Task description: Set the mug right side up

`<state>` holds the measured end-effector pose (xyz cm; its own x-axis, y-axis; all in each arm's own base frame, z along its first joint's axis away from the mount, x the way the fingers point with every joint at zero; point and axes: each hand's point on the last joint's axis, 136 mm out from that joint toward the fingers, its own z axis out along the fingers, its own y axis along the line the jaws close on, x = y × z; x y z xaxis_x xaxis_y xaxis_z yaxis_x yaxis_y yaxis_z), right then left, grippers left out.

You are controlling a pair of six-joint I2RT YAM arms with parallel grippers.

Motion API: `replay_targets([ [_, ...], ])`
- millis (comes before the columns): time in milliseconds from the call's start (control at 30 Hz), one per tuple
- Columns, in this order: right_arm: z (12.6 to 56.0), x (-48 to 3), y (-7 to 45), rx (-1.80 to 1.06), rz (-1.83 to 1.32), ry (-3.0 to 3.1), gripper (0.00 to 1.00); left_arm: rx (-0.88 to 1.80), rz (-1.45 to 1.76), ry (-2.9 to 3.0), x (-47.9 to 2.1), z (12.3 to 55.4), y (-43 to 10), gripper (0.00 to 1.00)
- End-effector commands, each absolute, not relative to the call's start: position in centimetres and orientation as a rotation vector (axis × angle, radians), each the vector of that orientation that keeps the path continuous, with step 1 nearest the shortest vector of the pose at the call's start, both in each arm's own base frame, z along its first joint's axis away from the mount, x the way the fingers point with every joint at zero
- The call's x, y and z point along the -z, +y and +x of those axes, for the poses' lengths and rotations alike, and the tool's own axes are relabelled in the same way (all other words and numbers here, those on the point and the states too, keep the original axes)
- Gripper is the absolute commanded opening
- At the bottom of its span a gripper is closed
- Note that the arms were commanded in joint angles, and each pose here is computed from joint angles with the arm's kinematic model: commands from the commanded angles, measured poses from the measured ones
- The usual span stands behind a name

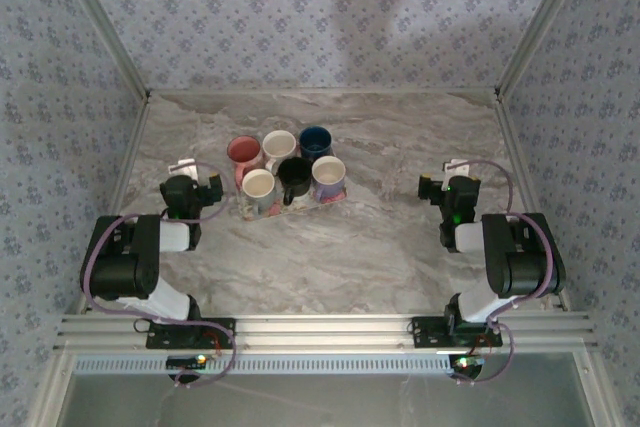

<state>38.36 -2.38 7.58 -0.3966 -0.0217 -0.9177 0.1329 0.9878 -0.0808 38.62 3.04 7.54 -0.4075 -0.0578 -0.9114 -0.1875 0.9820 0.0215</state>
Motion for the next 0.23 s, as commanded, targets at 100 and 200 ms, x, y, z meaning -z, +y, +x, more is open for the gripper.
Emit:
replay_targets([
  [100, 38.88, -8.74, -2.17, 0.159, 0.058, 1.937, 1.00, -0.127, -0.149, 1.945, -9.02, 39.57, 2.66, 0.99],
  [200, 38.91, -8.75, -2.21, 0.156, 0.060, 1.938, 1.00, -0.128, -0.146, 1.944, -8.98, 39.49, 2.66, 0.99],
])
